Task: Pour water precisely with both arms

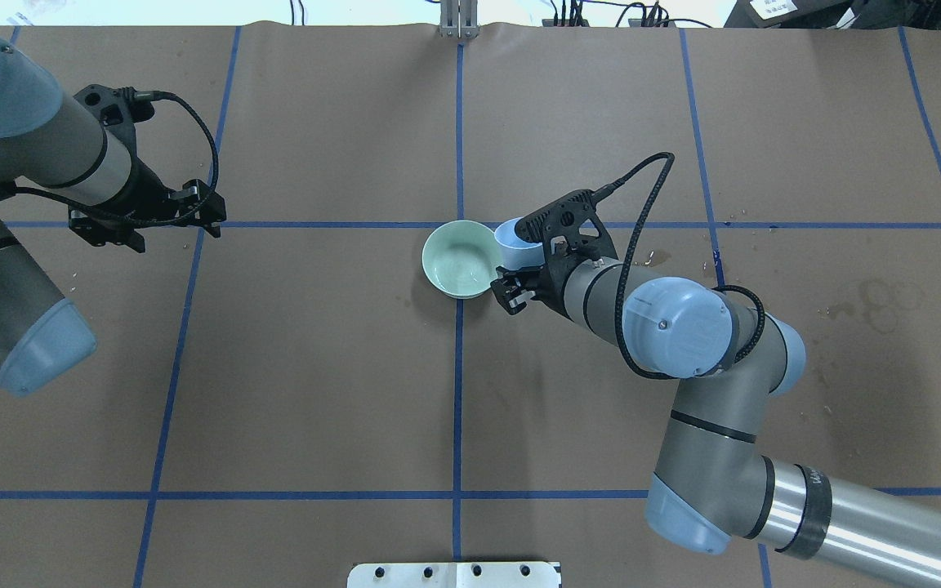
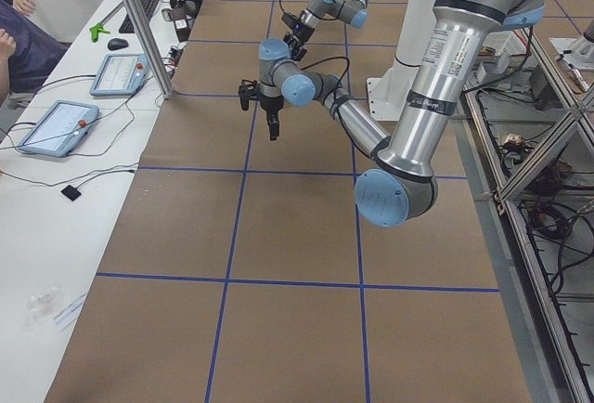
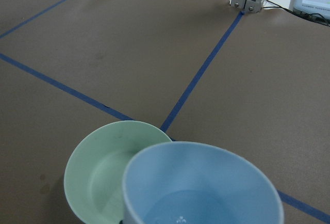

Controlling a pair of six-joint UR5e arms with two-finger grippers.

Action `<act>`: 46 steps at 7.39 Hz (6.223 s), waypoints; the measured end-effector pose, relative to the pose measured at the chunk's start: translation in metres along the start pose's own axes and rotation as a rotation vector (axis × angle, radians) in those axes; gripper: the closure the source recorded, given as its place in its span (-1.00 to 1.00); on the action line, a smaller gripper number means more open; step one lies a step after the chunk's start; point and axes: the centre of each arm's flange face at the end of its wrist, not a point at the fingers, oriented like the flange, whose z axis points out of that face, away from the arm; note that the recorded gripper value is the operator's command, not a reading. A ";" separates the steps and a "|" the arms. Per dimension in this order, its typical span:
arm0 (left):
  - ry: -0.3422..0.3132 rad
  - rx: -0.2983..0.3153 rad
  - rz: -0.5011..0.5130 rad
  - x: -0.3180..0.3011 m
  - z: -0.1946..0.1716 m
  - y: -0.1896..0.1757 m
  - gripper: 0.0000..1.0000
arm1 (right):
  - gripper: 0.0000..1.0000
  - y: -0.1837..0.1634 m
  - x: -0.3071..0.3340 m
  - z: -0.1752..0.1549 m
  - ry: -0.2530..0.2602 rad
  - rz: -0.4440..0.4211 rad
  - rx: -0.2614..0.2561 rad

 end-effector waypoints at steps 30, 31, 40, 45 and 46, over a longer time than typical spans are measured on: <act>-0.022 -0.011 -0.017 -0.022 0.007 0.006 -1.00 | 1.00 -0.051 -0.050 0.058 0.083 -0.180 -0.539; -0.022 -0.011 -0.017 -0.022 0.007 0.006 -1.00 | 1.00 -0.054 -0.054 0.057 0.086 -0.184 -0.551; -0.026 -0.012 -0.020 -0.032 0.005 0.011 -1.00 | 1.00 -0.068 -0.063 0.039 0.088 -0.191 -0.551; -0.026 -0.010 -0.020 -0.033 0.005 0.012 -1.00 | 1.00 -0.061 -0.025 0.016 -0.034 -0.095 -0.296; -0.027 -0.010 -0.019 -0.033 0.005 0.012 -1.00 | 1.00 -0.057 -0.009 0.002 -0.060 -0.049 -0.211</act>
